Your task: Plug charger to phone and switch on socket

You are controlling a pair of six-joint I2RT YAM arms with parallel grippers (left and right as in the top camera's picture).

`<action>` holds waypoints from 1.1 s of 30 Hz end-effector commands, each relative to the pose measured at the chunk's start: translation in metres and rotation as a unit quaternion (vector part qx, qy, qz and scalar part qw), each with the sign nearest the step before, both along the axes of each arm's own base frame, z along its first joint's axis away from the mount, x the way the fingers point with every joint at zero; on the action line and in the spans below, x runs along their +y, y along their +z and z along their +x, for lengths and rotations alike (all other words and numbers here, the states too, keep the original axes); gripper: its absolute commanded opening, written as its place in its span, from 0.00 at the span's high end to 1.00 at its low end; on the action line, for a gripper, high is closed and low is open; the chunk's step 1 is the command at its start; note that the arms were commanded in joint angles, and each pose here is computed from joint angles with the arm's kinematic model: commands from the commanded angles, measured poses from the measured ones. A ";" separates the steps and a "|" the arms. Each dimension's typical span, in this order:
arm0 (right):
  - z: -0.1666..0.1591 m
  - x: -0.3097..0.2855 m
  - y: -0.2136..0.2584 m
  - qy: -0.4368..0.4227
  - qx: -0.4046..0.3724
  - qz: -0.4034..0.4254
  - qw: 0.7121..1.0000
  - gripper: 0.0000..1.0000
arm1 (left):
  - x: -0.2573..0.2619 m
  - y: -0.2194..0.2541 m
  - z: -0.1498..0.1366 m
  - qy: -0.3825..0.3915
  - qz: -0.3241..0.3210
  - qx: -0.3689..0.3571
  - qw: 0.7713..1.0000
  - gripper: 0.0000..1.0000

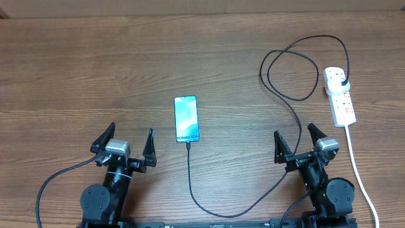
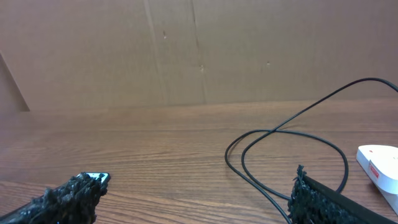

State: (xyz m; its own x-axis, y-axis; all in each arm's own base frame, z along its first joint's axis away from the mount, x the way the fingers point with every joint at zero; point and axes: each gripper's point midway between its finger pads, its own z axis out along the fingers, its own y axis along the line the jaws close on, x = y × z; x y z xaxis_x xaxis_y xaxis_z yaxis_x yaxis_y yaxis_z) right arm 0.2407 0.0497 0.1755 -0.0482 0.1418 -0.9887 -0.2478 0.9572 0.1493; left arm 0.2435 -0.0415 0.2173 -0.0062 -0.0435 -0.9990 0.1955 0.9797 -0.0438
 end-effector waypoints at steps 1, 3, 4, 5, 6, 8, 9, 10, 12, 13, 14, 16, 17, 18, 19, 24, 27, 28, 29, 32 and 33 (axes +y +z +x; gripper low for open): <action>0.000 0.001 -0.002 0.002 -0.001 0.001 1.000 0.00 | 0.003 -0.013 0.000 0.009 0.011 -0.006 1.000 0.01; 0.000 0.001 -0.002 0.002 -0.001 0.001 1.000 0.00 | 0.004 -0.018 0.000 0.013 0.010 -0.010 1.000 0.00; 0.000 0.001 -0.002 0.002 -0.001 0.001 1.000 0.00 | 0.005 -0.021 0.000 0.016 0.010 -0.011 1.000 0.00; 0.000 0.001 -0.002 0.002 -0.001 0.001 1.000 0.00 | 0.006 -0.023 0.000 0.017 0.010 -0.012 1.000 0.01; 0.000 0.001 -0.002 0.002 -0.001 0.001 1.000 0.00 | 0.006 -0.025 0.000 0.018 0.010 -0.013 1.000 0.00; 0.000 0.001 -0.002 0.002 -0.001 0.001 1.000 0.00 | 0.006 -0.028 -0.001 0.019 0.010 -0.015 1.000 0.01; 0.000 0.001 -0.002 0.002 -0.001 0.001 1.000 0.00 | 0.006 -0.031 -0.001 0.019 0.010 -0.015 1.000 0.00; 0.000 0.001 -0.002 0.002 -0.001 0.001 1.000 0.00 | 0.006 -0.033 0.000 0.020 0.010 -0.013 1.000 0.00; 0.000 0.001 -0.002 0.002 -0.001 0.001 1.000 0.00 | 0.006 -0.039 0.000 0.019 0.010 -0.008 1.000 0.01; 0.000 0.001 -0.002 0.002 -0.001 0.001 1.000 0.00 | 0.006 -0.040 0.001 0.019 0.011 -0.005 1.000 0.00; 0.000 0.001 -0.002 0.002 -0.001 0.001 1.000 0.00 | 0.006 -0.042 0.001 0.019 0.011 -0.001 1.000 0.01; 0.000 0.001 -0.002 0.002 -0.001 0.001 1.000 0.00 | 0.007 -0.045 0.001 0.023 0.012 0.004 1.000 0.01; 0.000 0.001 -0.002 0.002 -0.001 0.001 1.000 0.00 | 0.008 -0.047 0.001 0.023 0.013 0.008 1.000 0.00; 0.000 0.001 -0.002 0.002 -0.001 0.001 1.000 0.00 | 0.008 -0.051 0.001 0.025 0.014 0.015 0.999 0.01; 0.000 0.001 -0.002 0.002 -0.001 0.001 1.000 0.00 | 0.009 -0.055 0.001 0.026 0.015 0.024 0.999 0.00; 0.000 0.001 -0.002 0.002 -0.001 0.001 1.000 0.00 | 0.008 -0.061 0.000 0.025 0.013 0.037 0.999 0.00; 0.000 0.001 -0.002 0.002 -0.001 0.001 1.000 0.00 | 0.009 -0.061 0.000 0.026 0.011 0.037 0.999 0.00; 0.000 0.001 -0.002 0.002 -0.001 0.001 1.000 0.00 | 0.009 -0.061 0.000 0.026 0.011 0.037 0.999 0.01; 0.000 0.001 -0.002 0.002 -0.001 0.001 1.000 0.00 | 0.009 -0.061 0.000 0.026 0.011 0.038 0.999 0.01; 0.000 0.001 -0.002 0.002 -0.001 0.001 1.000 0.00 | 0.009 -0.061 0.000 0.026 0.011 0.038 0.999 0.01; 0.000 0.001 -0.002 0.002 -0.001 0.001 1.000 0.00 | 0.009 -0.061 0.000 0.026 0.011 0.038 0.999 0.01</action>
